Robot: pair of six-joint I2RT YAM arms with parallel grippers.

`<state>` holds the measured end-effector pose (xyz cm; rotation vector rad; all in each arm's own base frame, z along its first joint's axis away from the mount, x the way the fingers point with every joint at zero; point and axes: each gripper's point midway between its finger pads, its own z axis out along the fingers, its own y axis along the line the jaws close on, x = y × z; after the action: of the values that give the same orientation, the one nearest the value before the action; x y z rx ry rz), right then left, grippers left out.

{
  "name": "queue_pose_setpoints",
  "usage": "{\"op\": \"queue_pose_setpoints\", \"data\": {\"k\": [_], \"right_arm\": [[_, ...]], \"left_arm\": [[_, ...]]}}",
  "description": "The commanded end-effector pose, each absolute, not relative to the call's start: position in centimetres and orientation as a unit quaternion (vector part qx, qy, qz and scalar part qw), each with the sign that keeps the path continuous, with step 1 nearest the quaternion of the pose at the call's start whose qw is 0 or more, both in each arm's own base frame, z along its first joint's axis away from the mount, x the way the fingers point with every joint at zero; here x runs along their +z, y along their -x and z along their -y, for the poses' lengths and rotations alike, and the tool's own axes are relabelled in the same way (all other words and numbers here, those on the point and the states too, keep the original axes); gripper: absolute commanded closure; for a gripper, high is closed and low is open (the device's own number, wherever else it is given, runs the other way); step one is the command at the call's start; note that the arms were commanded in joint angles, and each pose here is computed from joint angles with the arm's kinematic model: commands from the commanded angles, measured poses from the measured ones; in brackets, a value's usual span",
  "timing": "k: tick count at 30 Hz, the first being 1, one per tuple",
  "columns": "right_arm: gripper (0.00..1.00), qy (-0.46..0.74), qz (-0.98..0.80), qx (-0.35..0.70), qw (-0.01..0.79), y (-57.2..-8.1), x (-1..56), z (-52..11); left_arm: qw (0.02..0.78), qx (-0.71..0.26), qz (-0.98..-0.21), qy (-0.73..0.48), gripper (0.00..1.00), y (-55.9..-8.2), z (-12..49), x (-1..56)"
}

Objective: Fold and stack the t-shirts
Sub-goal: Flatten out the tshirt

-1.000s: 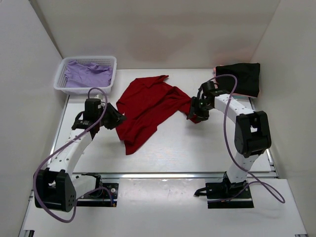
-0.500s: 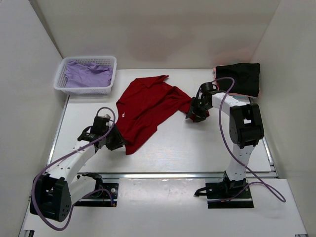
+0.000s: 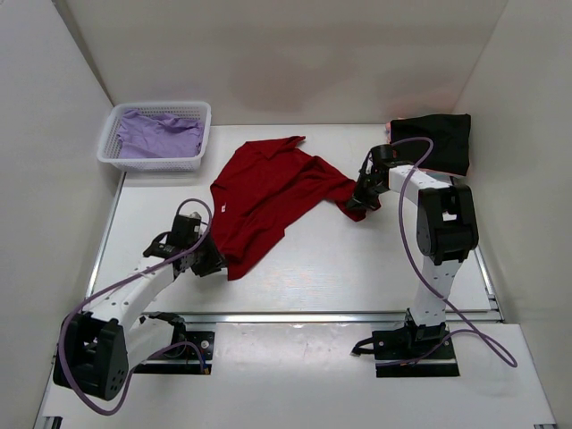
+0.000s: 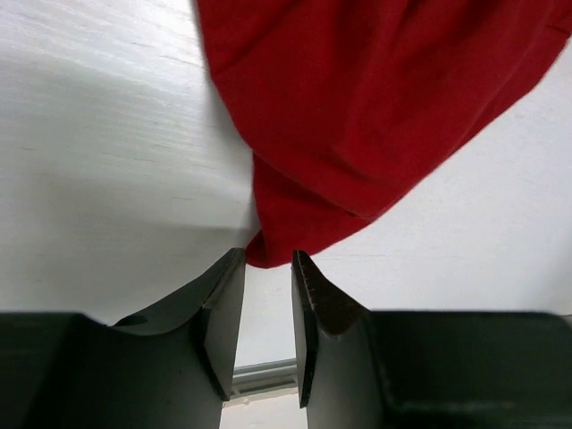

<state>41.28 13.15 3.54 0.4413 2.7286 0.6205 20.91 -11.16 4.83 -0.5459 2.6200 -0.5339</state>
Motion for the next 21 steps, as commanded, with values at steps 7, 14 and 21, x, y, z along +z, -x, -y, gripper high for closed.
{"op": "queue_pose_setpoints", "data": {"k": [7,14,21], "right_arm": [[1.00,-0.169,-0.939,0.227,0.194,-43.1,5.6,-12.6],[1.00,-0.168,-0.940,0.226,0.195,-42.6,6.0,-12.3],[1.00,-0.166,-0.940,0.224,0.196,-42.1,5.9,-12.1]], "left_arm": [[0.212,-0.168,-0.946,0.177,0.56,-20.9,10.9,3.4],[0.202,-0.175,-0.951,0.159,0.53,-21.0,12.3,2.7],[0.191,-0.167,-0.957,0.145,0.54,-20.9,13.2,1.6]]}}
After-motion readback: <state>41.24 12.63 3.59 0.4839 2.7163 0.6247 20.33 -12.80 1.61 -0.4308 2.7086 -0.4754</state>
